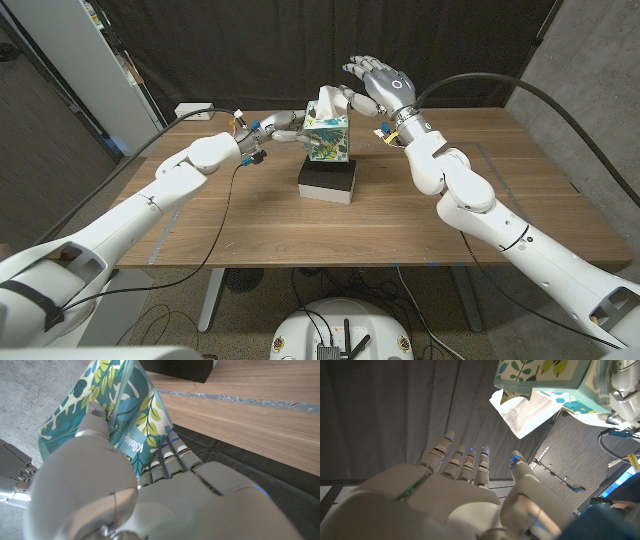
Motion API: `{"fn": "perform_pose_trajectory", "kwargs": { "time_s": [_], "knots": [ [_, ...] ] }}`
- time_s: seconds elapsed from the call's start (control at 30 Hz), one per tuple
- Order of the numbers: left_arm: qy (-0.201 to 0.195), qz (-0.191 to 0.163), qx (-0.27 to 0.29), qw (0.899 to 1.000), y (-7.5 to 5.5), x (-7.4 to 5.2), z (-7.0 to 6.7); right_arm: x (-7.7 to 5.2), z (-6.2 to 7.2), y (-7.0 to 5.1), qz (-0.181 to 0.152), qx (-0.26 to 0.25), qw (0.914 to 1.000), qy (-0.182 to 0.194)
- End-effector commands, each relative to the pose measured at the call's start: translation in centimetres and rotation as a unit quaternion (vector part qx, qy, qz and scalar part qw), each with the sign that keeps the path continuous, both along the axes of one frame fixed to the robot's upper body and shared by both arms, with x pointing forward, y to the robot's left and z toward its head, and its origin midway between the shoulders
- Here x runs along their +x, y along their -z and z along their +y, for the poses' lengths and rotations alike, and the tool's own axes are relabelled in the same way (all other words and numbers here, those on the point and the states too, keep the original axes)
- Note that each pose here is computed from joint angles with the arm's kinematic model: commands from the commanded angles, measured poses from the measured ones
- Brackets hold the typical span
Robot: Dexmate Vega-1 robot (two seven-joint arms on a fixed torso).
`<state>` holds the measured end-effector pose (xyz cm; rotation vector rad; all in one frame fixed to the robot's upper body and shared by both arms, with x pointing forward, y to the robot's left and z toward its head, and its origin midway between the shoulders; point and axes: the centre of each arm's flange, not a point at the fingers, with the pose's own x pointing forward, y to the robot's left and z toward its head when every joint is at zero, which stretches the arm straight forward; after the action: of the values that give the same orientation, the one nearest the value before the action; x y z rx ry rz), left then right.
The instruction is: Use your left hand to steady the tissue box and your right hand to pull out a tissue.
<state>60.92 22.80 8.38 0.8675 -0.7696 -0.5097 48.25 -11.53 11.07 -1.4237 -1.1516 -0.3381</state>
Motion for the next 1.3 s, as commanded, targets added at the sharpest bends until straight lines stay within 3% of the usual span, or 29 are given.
{"fn": "perform_pose_trajectory", "kwargs": {
  "time_s": [0.03,0.87,1.3],
  "knots": [
    [0.0,0.0,0.0,1.0,0.0,0.1,0.1,0.8,0.8,-0.8,0.028,-0.02,0.9994,-0.005],
    [-0.003,0.002,0.0,1.0,0.1,-0.1,-0.1,1.0,2.1,-1.2,0.06,-0.057,0.9965,-0.015],
    [-0.002,0.004,0.0,1.0,0.2,0.0,-0.1,1.3,2.6,-1.1,0.06,-0.069,0.9957,-0.011]
  ]
}}
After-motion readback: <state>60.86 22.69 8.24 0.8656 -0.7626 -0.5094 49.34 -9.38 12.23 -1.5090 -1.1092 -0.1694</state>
